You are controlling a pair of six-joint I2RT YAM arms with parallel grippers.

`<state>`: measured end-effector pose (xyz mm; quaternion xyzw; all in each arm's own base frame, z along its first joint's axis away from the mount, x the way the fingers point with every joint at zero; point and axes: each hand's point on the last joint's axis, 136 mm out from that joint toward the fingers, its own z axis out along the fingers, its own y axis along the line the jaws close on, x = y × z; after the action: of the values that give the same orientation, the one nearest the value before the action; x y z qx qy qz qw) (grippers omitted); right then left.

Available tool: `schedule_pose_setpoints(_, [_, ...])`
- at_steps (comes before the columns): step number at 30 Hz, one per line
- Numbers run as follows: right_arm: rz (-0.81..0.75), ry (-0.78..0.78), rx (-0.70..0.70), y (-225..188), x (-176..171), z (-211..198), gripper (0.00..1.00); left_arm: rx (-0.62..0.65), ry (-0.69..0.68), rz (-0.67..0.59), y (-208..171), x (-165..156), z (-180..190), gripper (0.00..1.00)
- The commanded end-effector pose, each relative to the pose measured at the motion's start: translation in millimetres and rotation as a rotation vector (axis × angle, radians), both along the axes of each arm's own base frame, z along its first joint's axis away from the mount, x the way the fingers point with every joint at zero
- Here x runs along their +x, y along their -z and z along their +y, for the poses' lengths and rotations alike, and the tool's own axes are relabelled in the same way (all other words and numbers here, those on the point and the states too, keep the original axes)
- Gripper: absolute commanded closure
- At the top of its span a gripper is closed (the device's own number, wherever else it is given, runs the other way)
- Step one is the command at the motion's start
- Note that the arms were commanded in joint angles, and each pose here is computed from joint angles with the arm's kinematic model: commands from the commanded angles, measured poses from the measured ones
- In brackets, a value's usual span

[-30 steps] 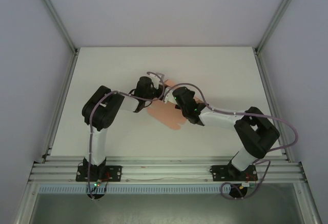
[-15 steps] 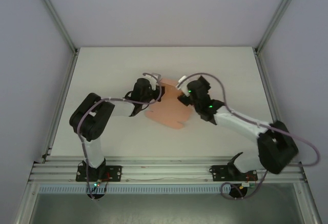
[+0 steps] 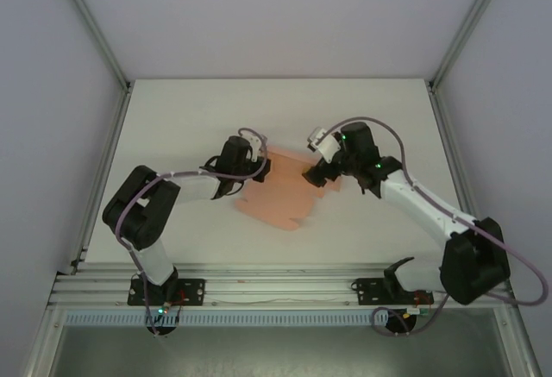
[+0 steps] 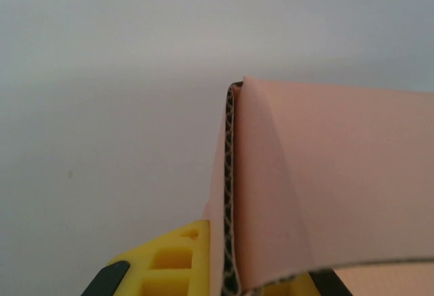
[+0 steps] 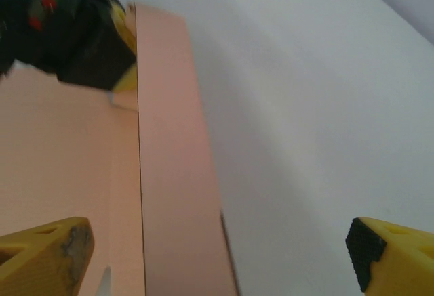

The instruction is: Assemble paper box

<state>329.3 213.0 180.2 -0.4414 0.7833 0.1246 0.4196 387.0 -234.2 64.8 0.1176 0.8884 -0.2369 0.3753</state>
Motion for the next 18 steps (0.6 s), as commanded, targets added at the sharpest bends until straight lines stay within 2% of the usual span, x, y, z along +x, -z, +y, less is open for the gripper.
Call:
schedule_pose_setpoints(1, [-0.017,0.049,0.157,-33.2,19.2,15.8,0.11,0.076,-0.013,-0.014,11.8,-12.6,11.6,1.0])
schedule_pose_setpoints(2, [-0.021,0.117,0.22,-40.7,32.8,16.7,0.22,0.068,-0.004,-0.04,11.5,-14.0,9.8,1.0])
schedule_pose_setpoints(3, [0.002,0.138,0.259,-42.1,40.1,21.0,0.37,0.06,-0.001,-0.07,12.2,-14.8,8.7,1.0])
schedule_pose_setpoints(7, [0.197,0.091,0.251,-16.1,45.7,43.7,0.54,0.076,-0.014,-0.146,17.5,-9.8,7.6,1.0])
schedule_pose_setpoints(10, [0.298,0.076,0.198,9.1,49.6,51.1,0.59,0.099,-0.018,-0.18,23.5,-7.4,6.3,1.0])
schedule_pose_setpoints(13, [0.343,0.007,0.13,26.2,39.6,61.5,0.59,0.077,-0.016,-0.219,23.3,-8.2,5.4,1.0])
schedule_pose_setpoints(15, [0.34,-0.016,0.074,36.6,34.6,64.8,0.53,0.072,-0.023,-0.234,24.7,-8.4,6.3,1.0])
schedule_pose_setpoints(18, [0.346,-0.011,0.049,49.3,37.0,64.5,0.5,0.073,-0.012,-0.239,29.6,-9.4,5.1,1.0])
